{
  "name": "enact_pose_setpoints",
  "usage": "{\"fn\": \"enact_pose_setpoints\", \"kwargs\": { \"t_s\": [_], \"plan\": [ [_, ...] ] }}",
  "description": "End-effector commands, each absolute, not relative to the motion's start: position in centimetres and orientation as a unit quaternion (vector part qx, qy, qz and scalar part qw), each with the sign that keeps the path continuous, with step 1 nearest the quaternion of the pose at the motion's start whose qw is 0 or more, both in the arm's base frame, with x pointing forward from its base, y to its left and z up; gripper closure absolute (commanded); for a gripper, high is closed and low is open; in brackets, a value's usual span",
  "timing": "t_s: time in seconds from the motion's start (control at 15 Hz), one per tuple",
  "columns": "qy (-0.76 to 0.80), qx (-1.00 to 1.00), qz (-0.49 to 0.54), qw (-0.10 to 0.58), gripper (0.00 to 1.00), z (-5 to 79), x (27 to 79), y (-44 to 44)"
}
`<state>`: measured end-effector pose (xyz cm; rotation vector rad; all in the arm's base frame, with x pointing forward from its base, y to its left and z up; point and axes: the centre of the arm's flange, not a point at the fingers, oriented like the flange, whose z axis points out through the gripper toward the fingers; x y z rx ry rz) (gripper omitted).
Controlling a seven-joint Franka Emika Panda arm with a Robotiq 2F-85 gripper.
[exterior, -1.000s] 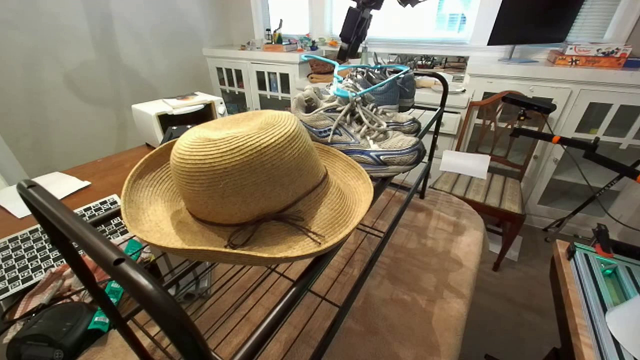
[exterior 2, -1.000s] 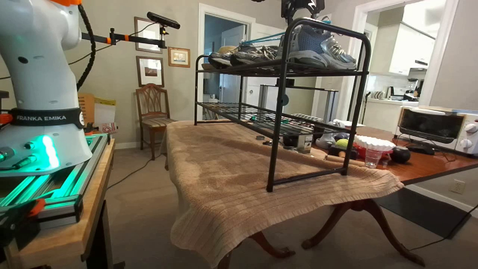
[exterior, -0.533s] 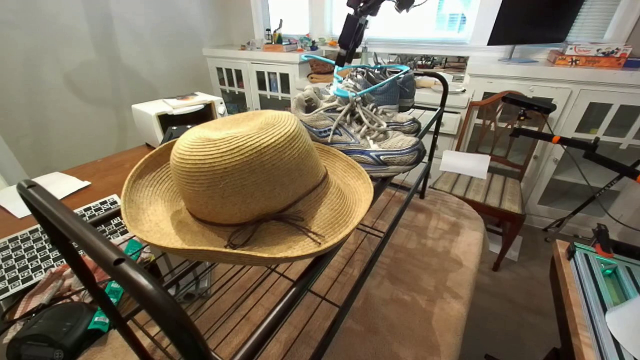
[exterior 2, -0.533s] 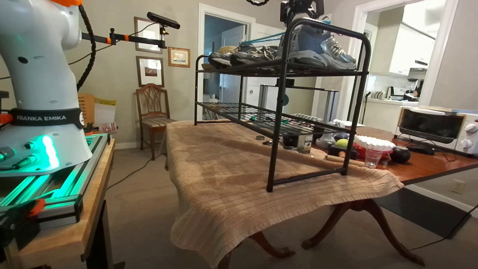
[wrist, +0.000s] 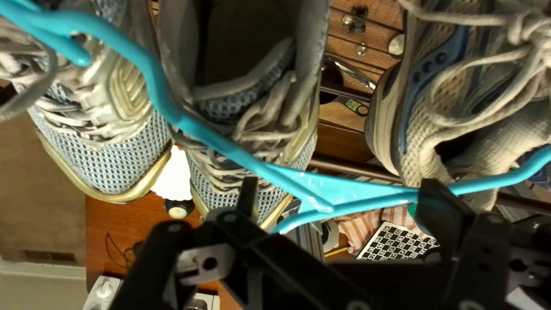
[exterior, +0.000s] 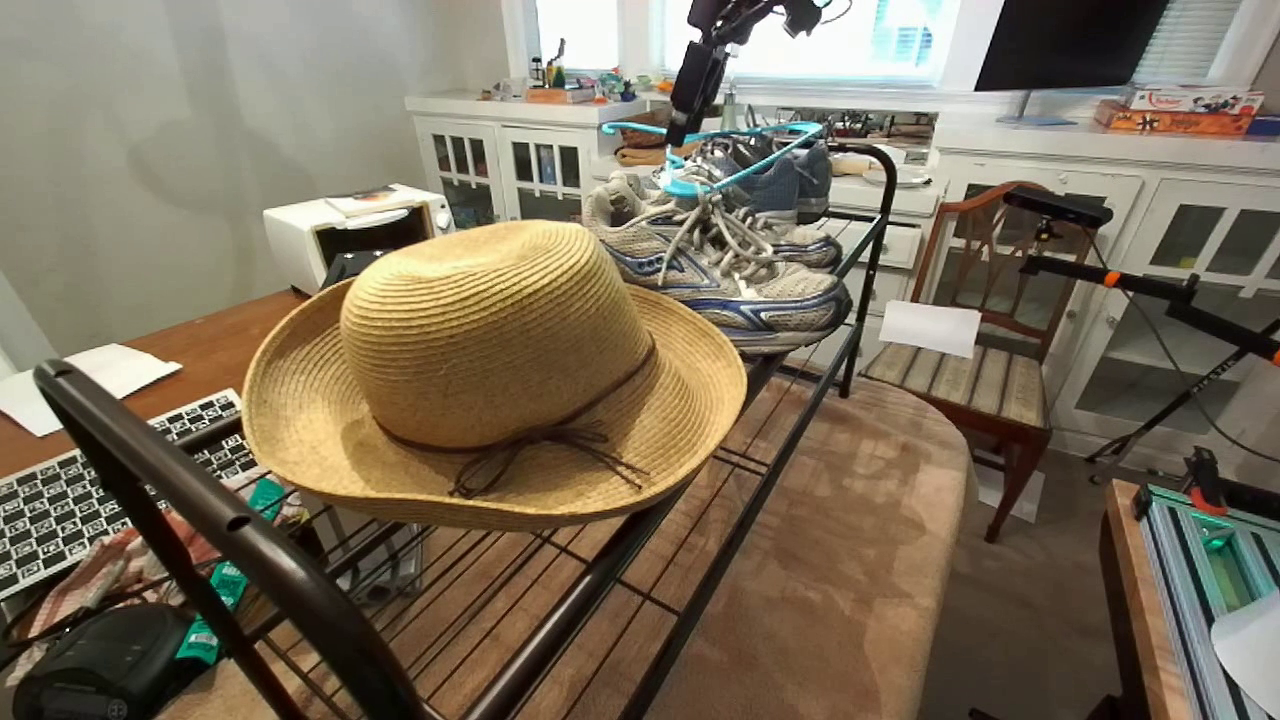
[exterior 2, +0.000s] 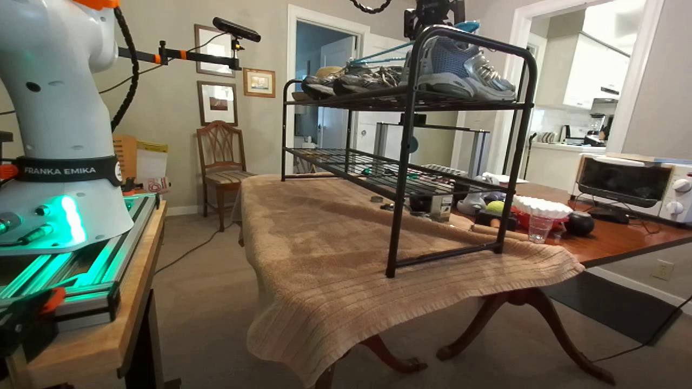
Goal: Hang the hanger to the right side of the shoe rack
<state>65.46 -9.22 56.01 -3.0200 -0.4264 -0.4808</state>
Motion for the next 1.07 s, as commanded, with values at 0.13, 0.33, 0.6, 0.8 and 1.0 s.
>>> {"fn": "enact_pose_setpoints", "kwargs": {
  "t_s": [0.13, 0.33, 0.6, 0.8, 1.0],
  "plan": [
    [-0.149, -0.975, -0.162, 0.033, 0.11, 55.3, 65.3, -8.9],
    [-0.150, -0.975, -0.163, 0.032, 0.00, 55.4, 65.3, -8.8],
    [-0.167, -0.973, -0.153, 0.034, 0.00, 55.5, 65.2, -9.1],
    [-0.207, -0.967, -0.144, 0.033, 0.00, 55.7, 65.1, -9.6],
    [-0.234, -0.961, -0.140, 0.034, 0.00, 55.8, 64.9, -9.9]
  ]
}}
